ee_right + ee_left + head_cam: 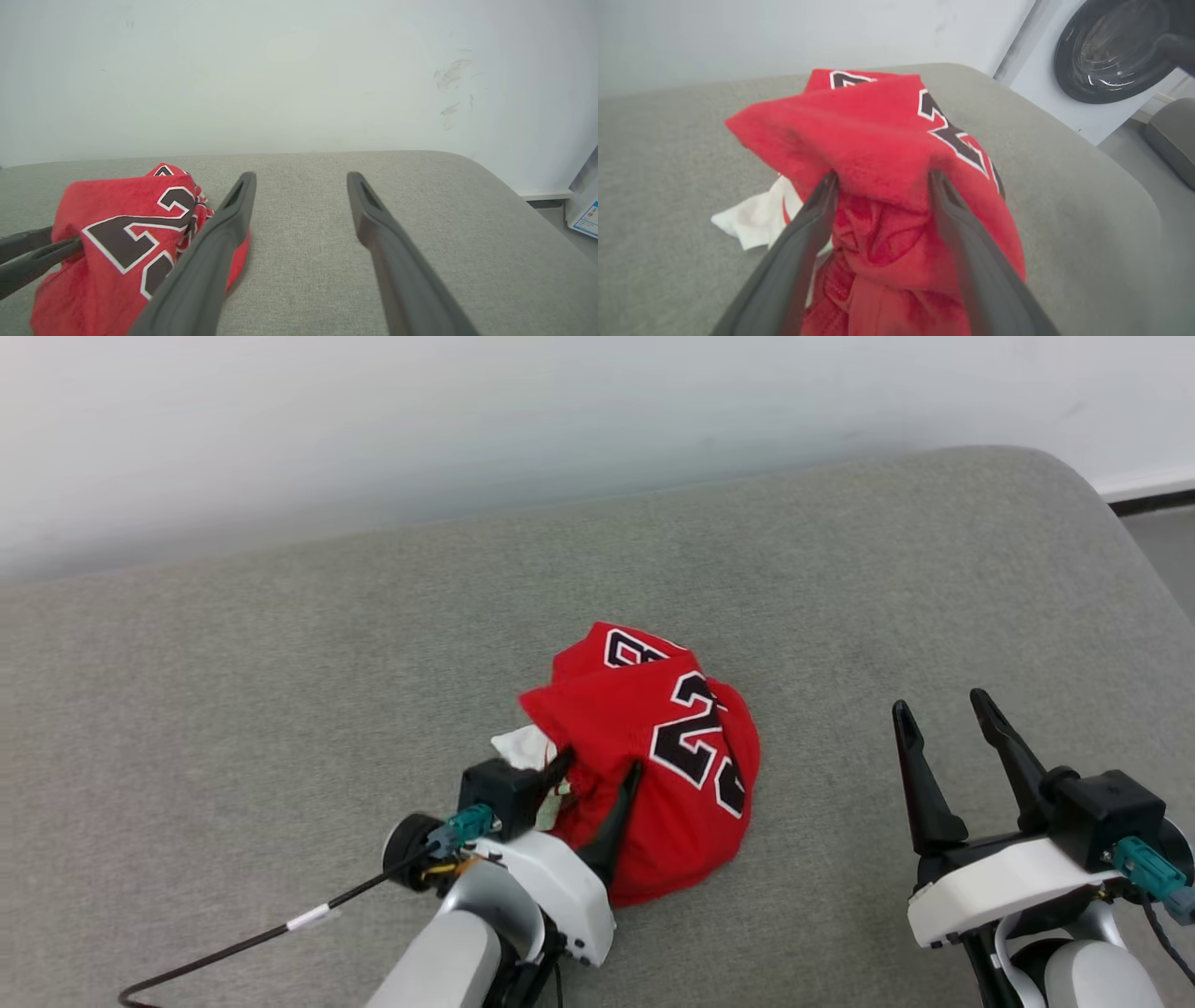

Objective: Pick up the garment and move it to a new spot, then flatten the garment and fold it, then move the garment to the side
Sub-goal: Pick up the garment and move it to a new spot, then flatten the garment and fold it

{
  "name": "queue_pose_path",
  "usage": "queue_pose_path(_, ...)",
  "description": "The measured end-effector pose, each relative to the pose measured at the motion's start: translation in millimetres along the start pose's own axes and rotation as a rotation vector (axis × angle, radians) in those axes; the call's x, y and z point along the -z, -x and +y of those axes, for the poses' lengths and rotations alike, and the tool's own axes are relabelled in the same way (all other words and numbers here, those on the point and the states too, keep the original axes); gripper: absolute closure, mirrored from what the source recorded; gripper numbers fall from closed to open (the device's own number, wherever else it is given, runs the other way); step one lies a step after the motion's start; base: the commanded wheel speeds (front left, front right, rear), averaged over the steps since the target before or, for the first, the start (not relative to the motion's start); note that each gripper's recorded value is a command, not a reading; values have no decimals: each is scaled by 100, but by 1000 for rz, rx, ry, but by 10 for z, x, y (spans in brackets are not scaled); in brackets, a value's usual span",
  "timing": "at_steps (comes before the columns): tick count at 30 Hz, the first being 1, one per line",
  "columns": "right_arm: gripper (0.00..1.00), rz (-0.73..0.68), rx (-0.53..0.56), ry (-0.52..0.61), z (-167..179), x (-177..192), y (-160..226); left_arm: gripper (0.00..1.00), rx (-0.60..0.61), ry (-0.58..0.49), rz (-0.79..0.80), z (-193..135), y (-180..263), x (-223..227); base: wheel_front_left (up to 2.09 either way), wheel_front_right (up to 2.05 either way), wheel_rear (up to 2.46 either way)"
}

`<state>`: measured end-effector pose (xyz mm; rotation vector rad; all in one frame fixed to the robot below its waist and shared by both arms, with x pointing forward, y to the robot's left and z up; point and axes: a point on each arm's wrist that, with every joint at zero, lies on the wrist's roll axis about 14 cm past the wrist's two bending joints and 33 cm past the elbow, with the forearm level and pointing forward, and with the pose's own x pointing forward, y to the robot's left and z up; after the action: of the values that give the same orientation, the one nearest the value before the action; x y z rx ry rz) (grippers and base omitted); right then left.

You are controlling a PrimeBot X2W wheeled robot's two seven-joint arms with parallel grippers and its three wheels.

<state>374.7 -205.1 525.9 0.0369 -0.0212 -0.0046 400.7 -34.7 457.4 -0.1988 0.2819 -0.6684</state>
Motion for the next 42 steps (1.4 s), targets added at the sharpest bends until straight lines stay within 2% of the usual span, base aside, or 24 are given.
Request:
queue_pose_path(6,0,-25,-37,-4,118,-77,-46,0,-56,-51,-243,95,103,-676,0,0,0)
queue_pose_path(13,0,-32,-78,-3,258,-122,-52,0,-254,-130,-434,536,530,-1192,0,0,0)
queue_pose_path(19,0,-43,-109,-7,362,-177,-21,0,-438,-161,-414,979,1007,-1047,0,0,0)
queue_pose_path(24,0,-27,-118,-15,394,-147,53,0,-514,-156,-376,1115,1271,-861,0,0,0)
queue_pose_path(38,0,-13,-115,-22,383,-131,124,0,-541,-119,-384,1084,1388,-809,0,0,0)
queue_pose_path(42,0,39,-93,-39,307,-35,108,0,-544,-120,-385,1085,1397,-810,0,0,0)
